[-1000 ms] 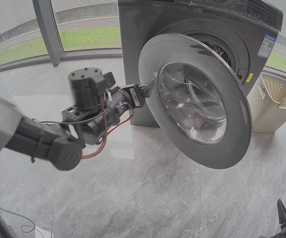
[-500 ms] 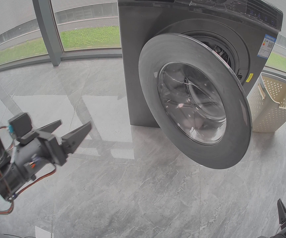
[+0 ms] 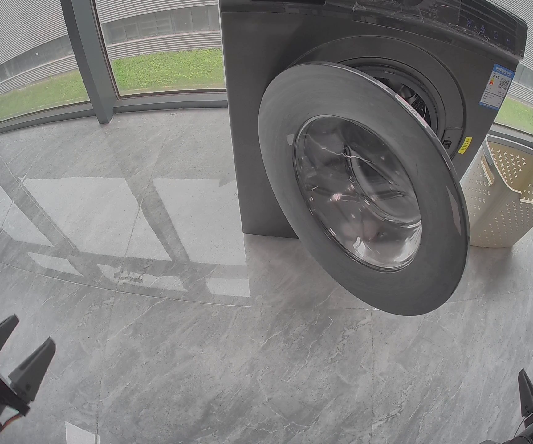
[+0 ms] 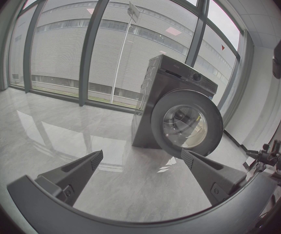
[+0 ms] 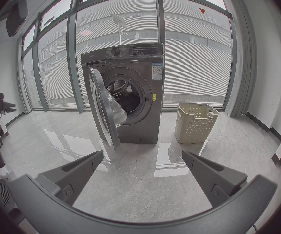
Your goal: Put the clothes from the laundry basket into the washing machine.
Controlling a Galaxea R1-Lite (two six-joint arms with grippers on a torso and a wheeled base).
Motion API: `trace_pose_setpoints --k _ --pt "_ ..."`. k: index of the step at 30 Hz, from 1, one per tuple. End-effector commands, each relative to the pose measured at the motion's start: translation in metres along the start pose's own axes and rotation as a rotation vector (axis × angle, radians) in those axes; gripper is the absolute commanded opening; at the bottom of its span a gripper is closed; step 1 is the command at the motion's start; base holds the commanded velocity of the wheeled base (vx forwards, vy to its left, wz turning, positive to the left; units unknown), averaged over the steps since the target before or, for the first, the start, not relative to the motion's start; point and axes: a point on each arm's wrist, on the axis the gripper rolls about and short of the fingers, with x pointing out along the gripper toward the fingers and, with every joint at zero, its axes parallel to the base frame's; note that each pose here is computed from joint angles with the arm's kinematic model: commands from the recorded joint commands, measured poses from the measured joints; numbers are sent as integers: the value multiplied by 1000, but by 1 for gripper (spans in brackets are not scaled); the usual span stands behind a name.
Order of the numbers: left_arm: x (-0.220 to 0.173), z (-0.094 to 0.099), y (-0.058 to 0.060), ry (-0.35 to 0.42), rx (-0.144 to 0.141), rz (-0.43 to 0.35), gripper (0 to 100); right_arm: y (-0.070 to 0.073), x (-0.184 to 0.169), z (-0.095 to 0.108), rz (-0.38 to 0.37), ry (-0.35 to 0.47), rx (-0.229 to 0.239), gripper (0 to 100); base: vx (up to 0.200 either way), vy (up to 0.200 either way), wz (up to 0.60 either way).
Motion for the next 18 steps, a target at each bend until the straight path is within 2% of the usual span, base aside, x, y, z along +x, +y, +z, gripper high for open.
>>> trace_pose_setpoints --k 1,4,5,7,9,10,12,13,15,17,18 --pt "-55 -74 6 -109 34 221 100 0 1 -4 -7 6 7 100 0 0 0" --pt "-55 -73 7 -127 20 244 100 0 1 -3 0 -3 7 100 0 0 0" --pt "-56 -73 7 -135 23 261 100 0 -1 4 4 -54 16 100 0 0 0" --pt "-56 -73 8 -137 24 278 100 0 -10 37 7 -216 55 100 0 0 0" --pt "-56 -73 7 -136 35 272 100 1 -16 63 19 -268 70 100 0 0 0" --pt "-56 -73 7 -132 48 259 100 1 -14 69 28 -242 68 100 0 0 0" --pt "-55 -73 7 -126 57 269 100 2 -8 68 79 -144 64 100 0 0 0" --pt "-56 -74 9 -120 78 323 100 3 -3 65 133 -81 63 100 0 0 0" --pt "-56 -75 10 -108 92 394 100 4 3 64 194 -15 64 100 0 0 0" --pt "-56 -76 10 -95 86 374 100 6 16 64 255 81 66 100 0 0 0" --pt "-56 -77 10 -96 105 359 100 7 24 65 288 136 66 100 0 0 0"
